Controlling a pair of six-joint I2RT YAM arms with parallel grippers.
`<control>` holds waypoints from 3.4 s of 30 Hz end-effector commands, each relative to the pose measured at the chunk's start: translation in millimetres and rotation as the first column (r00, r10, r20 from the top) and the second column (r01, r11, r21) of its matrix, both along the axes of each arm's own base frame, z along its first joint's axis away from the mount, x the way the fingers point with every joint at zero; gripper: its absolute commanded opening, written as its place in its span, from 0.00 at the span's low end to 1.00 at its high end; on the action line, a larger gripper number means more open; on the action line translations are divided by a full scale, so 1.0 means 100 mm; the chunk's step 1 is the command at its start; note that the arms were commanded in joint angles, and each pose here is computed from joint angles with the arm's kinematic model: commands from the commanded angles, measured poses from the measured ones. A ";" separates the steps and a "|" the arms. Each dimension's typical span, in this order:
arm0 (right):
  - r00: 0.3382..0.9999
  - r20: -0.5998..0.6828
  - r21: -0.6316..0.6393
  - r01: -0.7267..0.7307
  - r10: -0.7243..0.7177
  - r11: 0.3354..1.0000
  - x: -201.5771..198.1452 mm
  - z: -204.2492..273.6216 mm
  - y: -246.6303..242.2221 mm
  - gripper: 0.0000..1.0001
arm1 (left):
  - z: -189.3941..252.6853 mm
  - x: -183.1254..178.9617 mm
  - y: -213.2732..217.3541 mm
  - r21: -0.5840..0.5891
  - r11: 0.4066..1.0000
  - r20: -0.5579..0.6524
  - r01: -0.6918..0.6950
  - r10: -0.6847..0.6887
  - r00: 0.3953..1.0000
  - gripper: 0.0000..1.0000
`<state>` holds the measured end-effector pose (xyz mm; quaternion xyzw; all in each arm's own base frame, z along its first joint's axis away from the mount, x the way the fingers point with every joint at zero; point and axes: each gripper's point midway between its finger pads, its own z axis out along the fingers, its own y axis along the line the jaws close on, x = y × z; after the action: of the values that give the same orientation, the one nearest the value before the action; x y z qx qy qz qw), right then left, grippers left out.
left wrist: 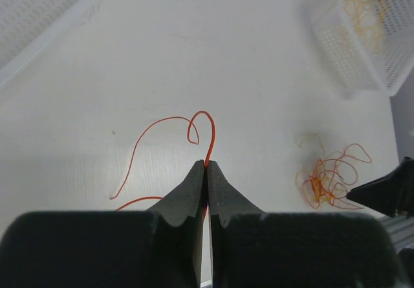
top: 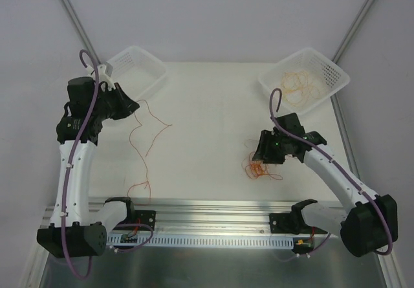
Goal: Untangle the cables
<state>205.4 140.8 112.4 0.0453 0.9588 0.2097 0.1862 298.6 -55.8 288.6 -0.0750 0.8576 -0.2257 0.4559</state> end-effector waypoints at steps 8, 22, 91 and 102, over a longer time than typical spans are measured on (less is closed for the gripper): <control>0.981 0.131 -0.025 -0.140 0.142 0.990 -0.04 0.24 0.31 0.81 | 1.73 -0.05 -0.31 -0.029 0.983 0.388 0.182 -0.157 0.908 0.00; 0.963 0.223 -0.035 -0.147 0.151 0.988 -0.06 0.41 0.24 0.87 | 2.94 0.75 0.11 -0.034 0.998 0.608 -0.059 0.067 0.791 0.00; 0.980 0.175 -0.148 -0.072 0.097 0.986 -0.43 0.20 -0.21 0.98 | -1.84 2.09 0.42 0.200 0.695 0.134 -0.690 0.679 0.722 0.43; 0.977 0.196 -0.171 -0.047 0.081 0.984 -0.39 0.29 -0.26 0.98 | -1.65 1.96 0.23 0.205 0.772 0.094 -0.602 0.597 0.797 0.00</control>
<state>163.1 118.3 129.1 -0.0319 0.9532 0.1460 0.2628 494.7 -19.9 80.5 -0.3048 0.8108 0.0614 0.4959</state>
